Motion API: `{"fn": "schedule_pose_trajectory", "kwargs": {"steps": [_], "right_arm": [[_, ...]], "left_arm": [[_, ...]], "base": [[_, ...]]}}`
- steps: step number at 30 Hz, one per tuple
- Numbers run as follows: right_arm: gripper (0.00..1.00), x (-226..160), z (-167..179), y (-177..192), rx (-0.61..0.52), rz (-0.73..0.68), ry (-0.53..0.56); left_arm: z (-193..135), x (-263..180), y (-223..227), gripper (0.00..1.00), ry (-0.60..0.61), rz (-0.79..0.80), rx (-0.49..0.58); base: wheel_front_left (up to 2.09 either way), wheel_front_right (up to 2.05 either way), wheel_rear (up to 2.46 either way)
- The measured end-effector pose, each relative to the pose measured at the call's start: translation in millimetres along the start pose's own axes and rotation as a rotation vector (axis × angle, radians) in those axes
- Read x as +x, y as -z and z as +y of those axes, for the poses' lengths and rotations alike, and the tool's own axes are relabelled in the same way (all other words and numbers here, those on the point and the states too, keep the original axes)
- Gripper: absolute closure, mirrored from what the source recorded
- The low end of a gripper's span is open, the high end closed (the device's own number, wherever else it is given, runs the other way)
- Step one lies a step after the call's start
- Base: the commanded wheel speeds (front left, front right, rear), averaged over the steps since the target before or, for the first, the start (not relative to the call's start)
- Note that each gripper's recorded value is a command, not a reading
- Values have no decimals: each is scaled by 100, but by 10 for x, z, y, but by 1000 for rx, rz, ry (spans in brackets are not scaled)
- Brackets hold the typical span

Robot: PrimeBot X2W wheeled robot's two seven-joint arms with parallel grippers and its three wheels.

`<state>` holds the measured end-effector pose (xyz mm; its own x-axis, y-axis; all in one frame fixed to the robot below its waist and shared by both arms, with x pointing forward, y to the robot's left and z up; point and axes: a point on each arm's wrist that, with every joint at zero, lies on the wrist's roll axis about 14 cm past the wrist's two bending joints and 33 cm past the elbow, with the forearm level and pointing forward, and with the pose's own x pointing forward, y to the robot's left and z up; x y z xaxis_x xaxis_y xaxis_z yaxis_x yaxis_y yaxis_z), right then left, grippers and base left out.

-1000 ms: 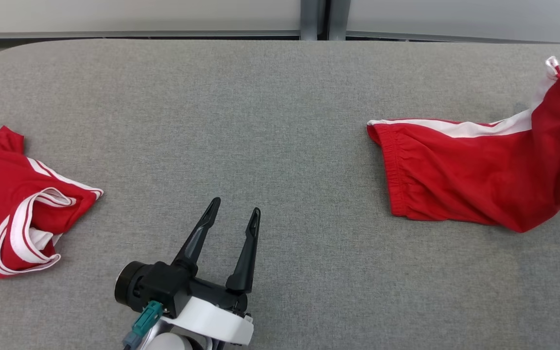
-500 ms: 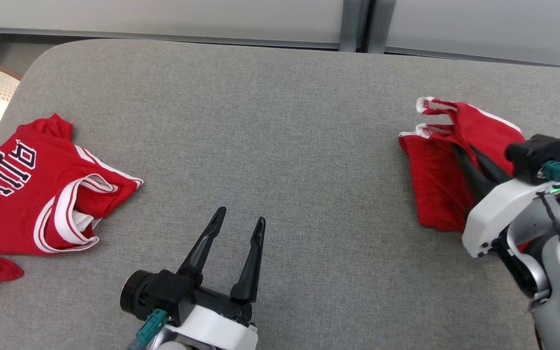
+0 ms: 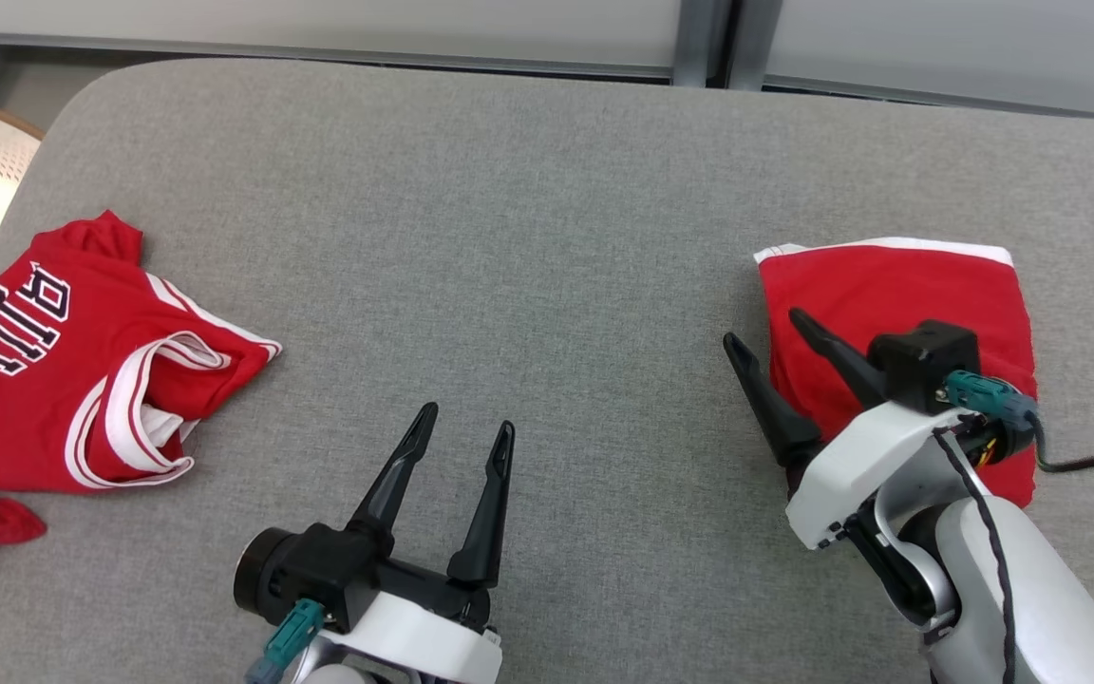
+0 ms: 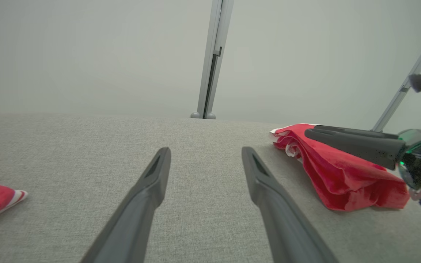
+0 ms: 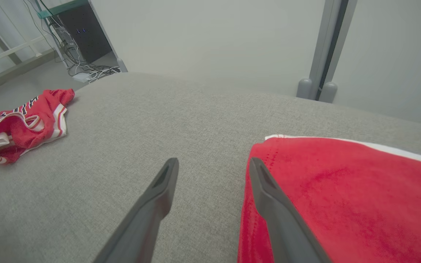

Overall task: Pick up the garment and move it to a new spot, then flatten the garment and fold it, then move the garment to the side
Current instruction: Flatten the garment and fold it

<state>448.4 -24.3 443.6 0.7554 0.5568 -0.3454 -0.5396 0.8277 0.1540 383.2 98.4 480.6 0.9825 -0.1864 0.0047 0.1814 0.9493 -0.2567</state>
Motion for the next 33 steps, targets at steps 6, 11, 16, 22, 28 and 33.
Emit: {"fn": "schedule_pose_trajectory", "kwargs": {"steps": [6,11,16,22,28,33], "right_arm": [[0,-276,-142,-353,-44,-213,43],[0,-668,-517,-299,-104,-292,192],[0,-1112,-713,132,-140,-261,310],[0,-1323,-667,437,-126,-209,344],[0,-1471,-548,513,-113,-215,350],[0,-1501,-494,470,-118,-235,346]], "left_arm": [[-38,-61,-10,0,10,-2,10],[-88,-134,-65,0,21,-19,14],[-84,-245,-199,0,3,-60,22],[-84,-378,-246,0,-9,-76,32],[-44,-534,-261,0,-30,-82,37],[-33,-595,-300,0,-37,-96,46]], "base": [[0,0,0],[0,0,0],[0,0,0],[0,0,0],[0,0,0],[0,0,0]]}}
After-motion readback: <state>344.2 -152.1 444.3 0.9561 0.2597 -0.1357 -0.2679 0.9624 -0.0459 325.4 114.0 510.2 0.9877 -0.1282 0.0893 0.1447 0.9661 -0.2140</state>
